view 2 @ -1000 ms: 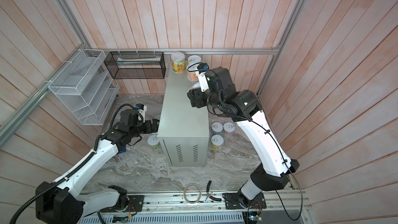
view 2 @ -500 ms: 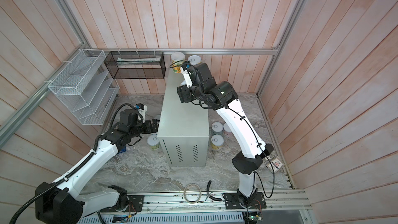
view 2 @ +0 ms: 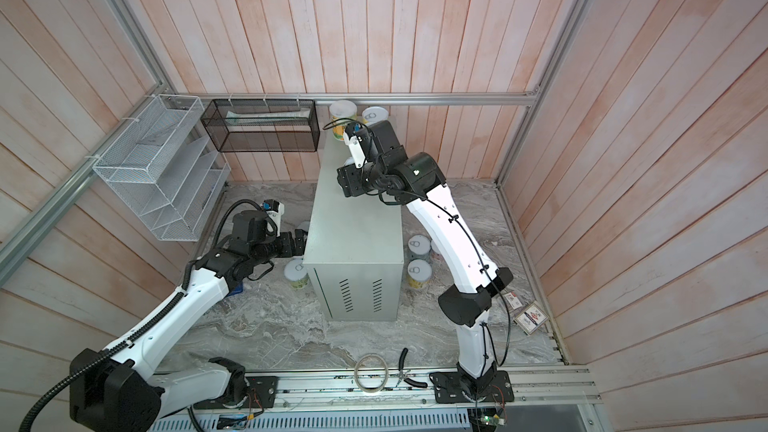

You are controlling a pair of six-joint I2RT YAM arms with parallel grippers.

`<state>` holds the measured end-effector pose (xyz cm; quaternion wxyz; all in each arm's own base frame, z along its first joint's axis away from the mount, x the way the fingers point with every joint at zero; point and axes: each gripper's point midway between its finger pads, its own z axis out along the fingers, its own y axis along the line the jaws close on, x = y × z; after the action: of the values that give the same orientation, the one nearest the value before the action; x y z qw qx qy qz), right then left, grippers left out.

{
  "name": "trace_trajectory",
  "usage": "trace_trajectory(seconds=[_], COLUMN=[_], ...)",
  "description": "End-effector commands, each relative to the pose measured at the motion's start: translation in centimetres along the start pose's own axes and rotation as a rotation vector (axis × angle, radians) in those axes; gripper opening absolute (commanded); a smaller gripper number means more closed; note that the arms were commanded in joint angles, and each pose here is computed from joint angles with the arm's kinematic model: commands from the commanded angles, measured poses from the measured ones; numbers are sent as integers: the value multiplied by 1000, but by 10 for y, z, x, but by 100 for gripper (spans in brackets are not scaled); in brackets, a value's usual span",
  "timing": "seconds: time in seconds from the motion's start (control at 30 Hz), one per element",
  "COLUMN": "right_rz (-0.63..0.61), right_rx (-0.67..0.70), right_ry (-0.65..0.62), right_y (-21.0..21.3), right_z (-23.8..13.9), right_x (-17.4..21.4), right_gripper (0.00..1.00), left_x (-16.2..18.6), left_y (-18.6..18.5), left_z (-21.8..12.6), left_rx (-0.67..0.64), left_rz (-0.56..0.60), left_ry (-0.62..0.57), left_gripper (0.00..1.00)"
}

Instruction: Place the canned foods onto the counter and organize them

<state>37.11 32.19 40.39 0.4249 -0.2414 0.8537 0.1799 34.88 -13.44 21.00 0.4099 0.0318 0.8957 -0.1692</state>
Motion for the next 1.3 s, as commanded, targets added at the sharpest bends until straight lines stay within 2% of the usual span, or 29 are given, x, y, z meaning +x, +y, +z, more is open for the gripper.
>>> trace_trajectory(seconds=[0.0,0.17,0.53,0.77,0.9,1.07,1.27], right_rz=[6,12,35,34,44,47,95], right_rx=[-19,-40,-93,-105,-78,-26,-34], right_ry=[-35,-60,-165,-288,-317,-330,-375], right_y=[0,0,-3,-2,-6,-4,-2], right_z=[-1,-2,-24,-73,-95,-104,-111], right_x=[-11,-18,-45,-66,-60,-32,-4], right_gripper=[73,79,81,79,73,66,65], left_x=[1,1,-16,-64,-97,-131,-142], left_y=[2,1,6,15,-1,-23,-35], left_z=[6,11,0,-53,-91,-130,-132], left_rx=[-1,5,-41,-115,-80,1,54], left_rz=[3,2,23,37,48,54,56], left_ry=[2,9,-24,-178,-264,-367,-385], left_gripper=[99,99,100,100,99,98,97])
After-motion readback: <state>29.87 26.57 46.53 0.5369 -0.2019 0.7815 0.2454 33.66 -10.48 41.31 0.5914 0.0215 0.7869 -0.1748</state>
